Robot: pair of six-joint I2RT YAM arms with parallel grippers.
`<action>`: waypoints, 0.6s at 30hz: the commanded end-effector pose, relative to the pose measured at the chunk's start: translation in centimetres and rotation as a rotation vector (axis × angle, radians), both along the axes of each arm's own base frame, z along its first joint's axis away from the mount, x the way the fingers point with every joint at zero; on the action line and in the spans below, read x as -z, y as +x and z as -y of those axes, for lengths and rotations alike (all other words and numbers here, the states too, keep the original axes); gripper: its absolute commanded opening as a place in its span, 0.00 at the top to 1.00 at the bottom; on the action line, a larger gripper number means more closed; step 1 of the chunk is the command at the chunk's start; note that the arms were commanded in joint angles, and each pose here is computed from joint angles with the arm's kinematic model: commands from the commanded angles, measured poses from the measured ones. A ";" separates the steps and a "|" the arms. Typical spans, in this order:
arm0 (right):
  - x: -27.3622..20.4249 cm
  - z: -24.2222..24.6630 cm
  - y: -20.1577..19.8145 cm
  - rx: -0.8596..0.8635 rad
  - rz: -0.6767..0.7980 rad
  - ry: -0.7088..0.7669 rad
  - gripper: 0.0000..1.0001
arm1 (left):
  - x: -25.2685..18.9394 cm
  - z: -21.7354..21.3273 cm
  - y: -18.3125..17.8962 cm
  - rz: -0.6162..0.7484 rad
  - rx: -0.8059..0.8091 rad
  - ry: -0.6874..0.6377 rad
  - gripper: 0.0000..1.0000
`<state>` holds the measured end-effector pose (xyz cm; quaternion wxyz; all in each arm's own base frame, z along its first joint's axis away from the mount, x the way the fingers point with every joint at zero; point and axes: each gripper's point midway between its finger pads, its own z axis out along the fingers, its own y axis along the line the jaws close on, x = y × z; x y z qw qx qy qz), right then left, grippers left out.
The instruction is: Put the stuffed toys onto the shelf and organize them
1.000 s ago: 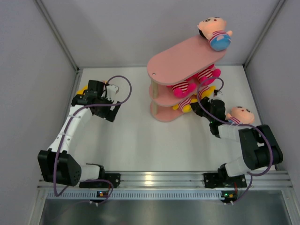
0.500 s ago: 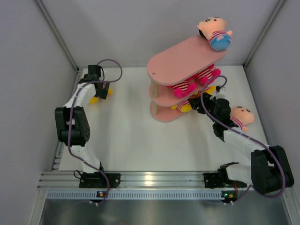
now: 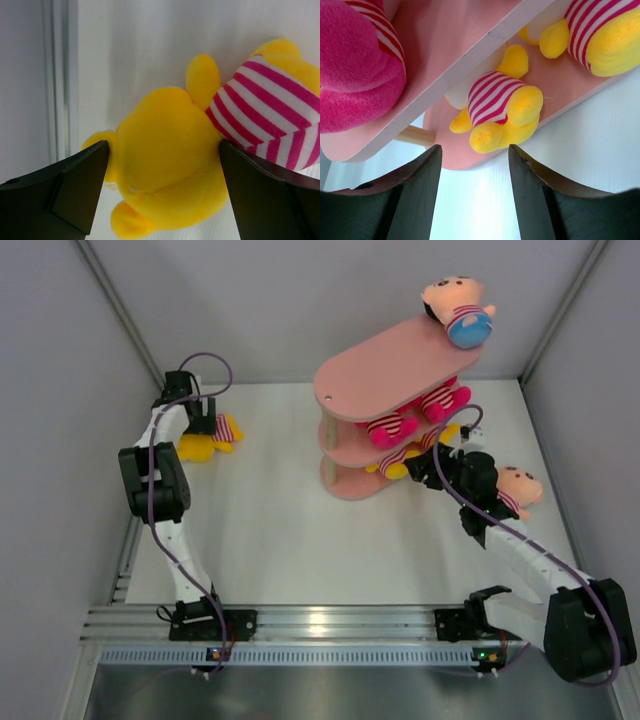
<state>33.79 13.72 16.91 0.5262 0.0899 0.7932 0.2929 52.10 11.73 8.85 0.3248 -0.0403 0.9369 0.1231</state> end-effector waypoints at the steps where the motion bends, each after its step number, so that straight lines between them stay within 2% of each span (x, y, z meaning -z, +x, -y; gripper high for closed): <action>1: -3.6 -0.5 -0.1 -0.032 0.074 -0.023 0.44 | 1.4 2.5 1.1 0.009 0.059 -0.135 0.03; 2: -4.3 -0.4 -0.3 -0.034 0.093 -0.028 0.44 | 2.0 2.3 0.6 -0.013 0.048 -0.156 0.06; 3: -4.3 -0.4 -0.6 -0.035 0.084 -0.033 0.44 | 2.3 2.7 0.4 -0.025 0.058 -0.194 0.15; 5: -5.6 -0.1 -1.0 -0.035 0.116 -0.039 0.44 | 3.7 2.9 -1.2 -0.088 0.042 -0.263 0.27; 6: -6.1 0.0 -1.1 -0.030 0.124 -0.045 0.44 | 4.0 2.9 -1.8 -0.107 0.037 -0.285 0.45; 8: -7.4 0.4 -1.8 -0.029 0.150 -0.064 0.43 | 5.0 3.4 -3.5 -0.152 0.051 -0.341 0.69; 9: -7.9 0.6 -1.9 -0.029 0.161 -0.077 0.43 | 4.0 3.6 -4.0 -0.139 0.066 -0.349 1.00; 12: -9.5 0.9 -2.8 -0.057 0.168 -0.148 0.42 | 3.3 5.4 -6.7 -0.153 0.160 -0.390 1.00; 13: -11.3 0.8 -3.0 -0.069 0.195 -0.159 0.42 | 0.7 5.7 -7.2 -0.104 0.212 -0.370 1.00; 14: -11.1 0.8 -3.5 -0.099 0.175 -0.202 0.41 | 0.9 7.0 -8.8 -0.120 0.254 -0.399 1.00; 15: -11.8 0.2 -4.0 -0.142 0.186 -0.211 0.40 | -2.0 7.6 -9.5 -0.059 0.297 -0.377 1.00; 17: -14.0 -0.6 -4.8 -0.198 0.220 -0.253 0.39 | -2.5 9.3 -12.1 -0.059 0.386 -0.368 1.00; 18: -14.7 -1.9 -5.6 -0.251 0.238 -0.259 0.38 | -5.0 9.9 -13.1 0.002 0.428 -0.335 1.00</action>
